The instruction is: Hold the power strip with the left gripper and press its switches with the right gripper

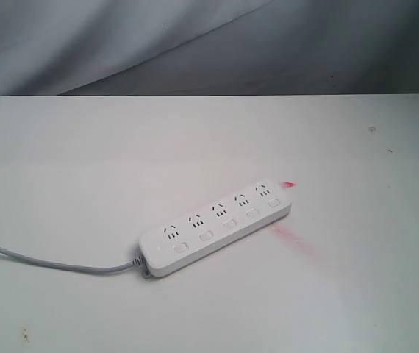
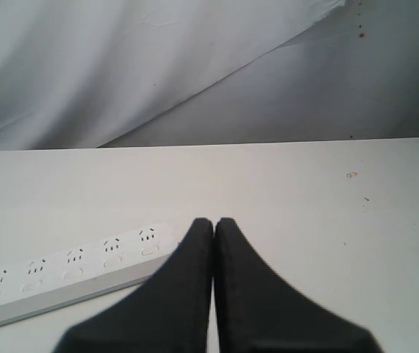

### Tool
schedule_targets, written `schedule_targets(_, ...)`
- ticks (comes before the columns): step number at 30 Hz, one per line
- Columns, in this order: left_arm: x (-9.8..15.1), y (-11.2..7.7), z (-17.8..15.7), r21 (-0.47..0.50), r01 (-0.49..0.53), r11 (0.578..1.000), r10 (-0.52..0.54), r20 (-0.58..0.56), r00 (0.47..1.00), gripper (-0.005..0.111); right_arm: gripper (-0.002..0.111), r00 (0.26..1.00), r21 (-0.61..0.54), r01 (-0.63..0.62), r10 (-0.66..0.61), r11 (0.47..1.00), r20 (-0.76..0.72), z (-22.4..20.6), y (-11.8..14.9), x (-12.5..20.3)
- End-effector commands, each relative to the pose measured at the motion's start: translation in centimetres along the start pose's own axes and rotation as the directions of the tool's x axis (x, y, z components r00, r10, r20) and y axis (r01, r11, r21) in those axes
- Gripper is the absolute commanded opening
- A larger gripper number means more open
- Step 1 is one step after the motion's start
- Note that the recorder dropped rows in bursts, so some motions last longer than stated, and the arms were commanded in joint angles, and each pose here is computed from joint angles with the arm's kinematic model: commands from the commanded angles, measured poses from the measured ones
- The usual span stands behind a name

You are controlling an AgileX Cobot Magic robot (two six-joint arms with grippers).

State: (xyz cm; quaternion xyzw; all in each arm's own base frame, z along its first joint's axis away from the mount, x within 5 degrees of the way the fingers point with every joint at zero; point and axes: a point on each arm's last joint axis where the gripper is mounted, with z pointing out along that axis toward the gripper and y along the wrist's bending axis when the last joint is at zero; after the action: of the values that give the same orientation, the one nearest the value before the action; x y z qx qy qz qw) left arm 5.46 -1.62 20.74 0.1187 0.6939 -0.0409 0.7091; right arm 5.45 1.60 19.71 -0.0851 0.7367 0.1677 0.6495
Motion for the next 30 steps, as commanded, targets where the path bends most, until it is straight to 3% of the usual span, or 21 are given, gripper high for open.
schedule_targets(1,0.2,0.0,0.0,0.003,0.003,1.0,-0.003,-0.004,1.0,0.0,0.0,1.0,-0.002,0.01,-0.01,1.0,0.013,0.0,0.0,0.0)
schedule_targets(8,0.2,-0.1,0.0,0.007,0.011,1.0,-0.011,-0.007,1.0,0.0,0.0,1.0,-0.002,0.01,-0.01,1.0,0.013,0.0,0.0,0.0)
schedule_targets(18,0.9,0.4,-0.1,-0.057,0.152,0.987,-0.156,-0.073,0.985,0.0,0.0,1.0,-0.002,0.01,-0.01,1.0,0.013,0.0,0.0,0.0)
schedule_targets(30,1.2,0.6,-0.1,-0.092,0.201,0.975,-0.21,-0.104,0.972,0.0,0.0,1.0,-0.002,0.01,-0.01,1.0,0.013,0.0,0.0,0.0)
